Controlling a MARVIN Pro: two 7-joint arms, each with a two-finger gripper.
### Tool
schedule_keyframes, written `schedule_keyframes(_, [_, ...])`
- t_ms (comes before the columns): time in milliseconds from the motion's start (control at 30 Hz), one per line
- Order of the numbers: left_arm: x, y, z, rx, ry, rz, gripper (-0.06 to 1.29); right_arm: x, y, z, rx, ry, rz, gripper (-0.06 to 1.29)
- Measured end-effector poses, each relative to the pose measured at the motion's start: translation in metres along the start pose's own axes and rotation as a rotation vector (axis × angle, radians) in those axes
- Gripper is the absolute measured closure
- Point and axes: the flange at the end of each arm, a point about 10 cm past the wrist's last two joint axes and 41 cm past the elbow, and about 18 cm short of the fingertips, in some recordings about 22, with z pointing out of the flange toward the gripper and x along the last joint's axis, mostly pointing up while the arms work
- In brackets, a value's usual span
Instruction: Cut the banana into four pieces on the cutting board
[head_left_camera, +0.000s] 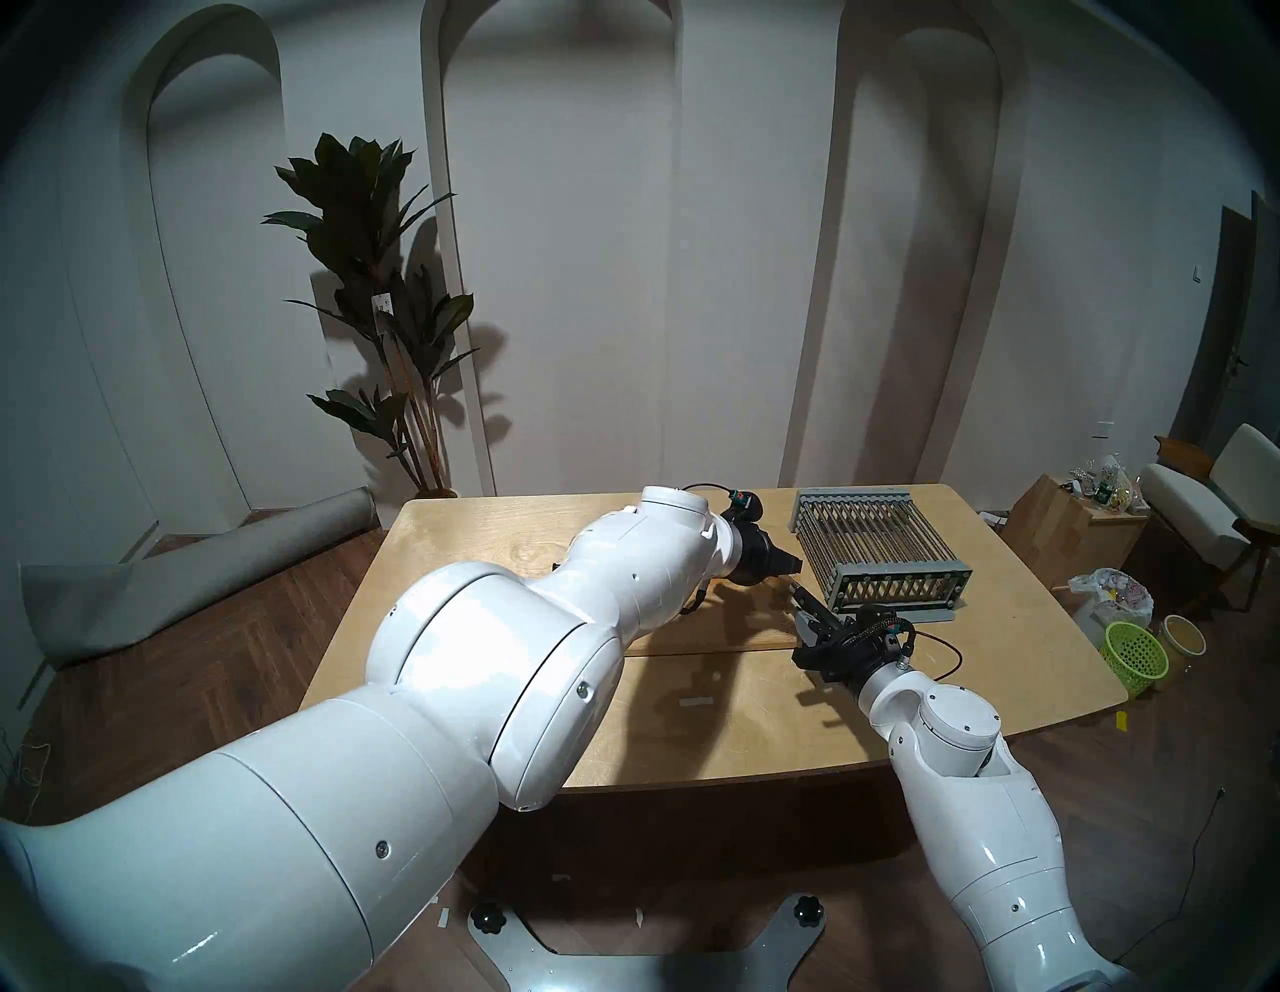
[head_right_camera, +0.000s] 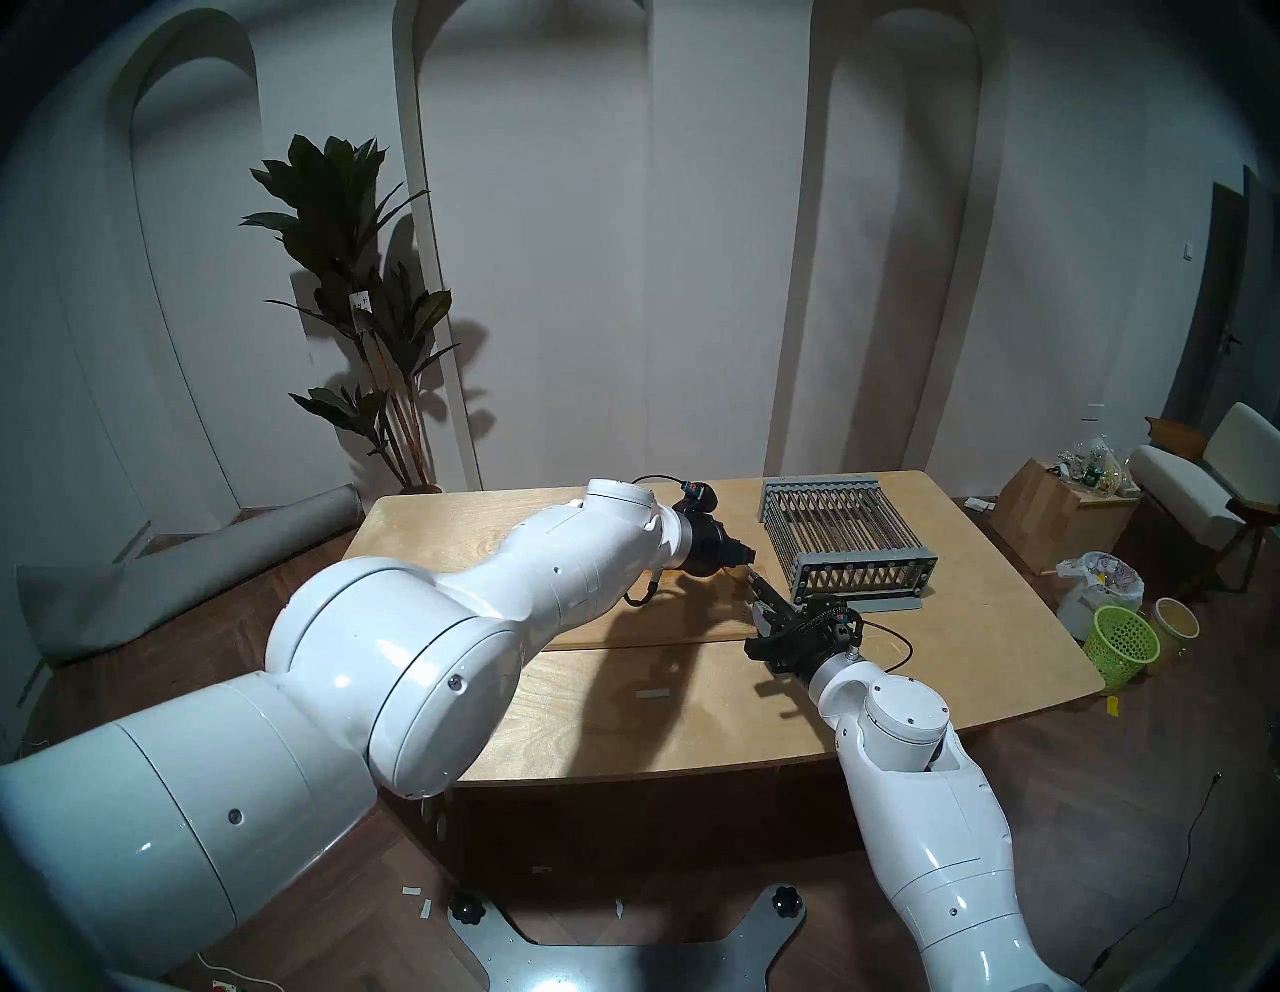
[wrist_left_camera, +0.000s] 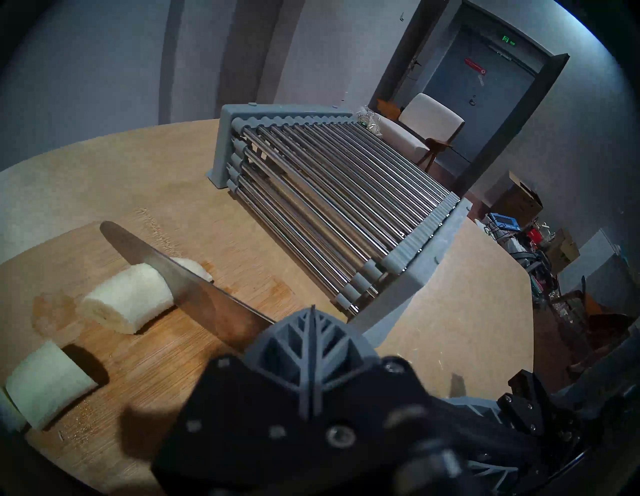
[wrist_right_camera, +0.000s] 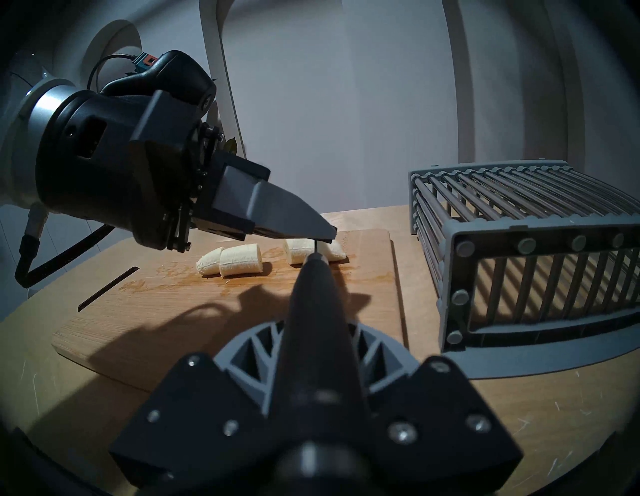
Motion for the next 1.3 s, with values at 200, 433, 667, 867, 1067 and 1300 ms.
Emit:
schedule_keyframes(200, [-0.003, -0.001, 0.002, 0.006, 0.016, -0.015, 1.26, -0.001, 0.002, -0.001, -0.002, -0.003, 0.007, 0.93])
schedule_keyframes(433, [-0.009, -0.006, 0.002, 0.016, 0.024, -0.034, 1.26, -0.004, 0.003, 0.0, -0.005, -0.014, 0.013, 0.93])
schedule_keyframes(667, [-0.012, -0.012, 0.0, 0.037, 0.017, -0.033, 1.26, -0.007, 0.004, 0.003, -0.008, -0.026, 0.02, 0.93])
schedule_keyframes(867, [-0.017, -0.02, -0.002, 0.066, -0.001, -0.029, 1.26, -0.006, 0.008, 0.005, -0.019, -0.027, 0.025, 0.93])
schedule_keyframes(1067, [-0.019, -0.036, -0.01, 0.101, -0.005, -0.031, 1.26, 0.0, 0.014, 0.009, -0.038, -0.016, 0.029, 0.93])
schedule_keyframes(1300, [0.009, -0.045, -0.025, 0.095, 0.051, -0.015, 1.26, 0.007, 0.011, 0.016, -0.029, -0.003, 0.039, 0.93])
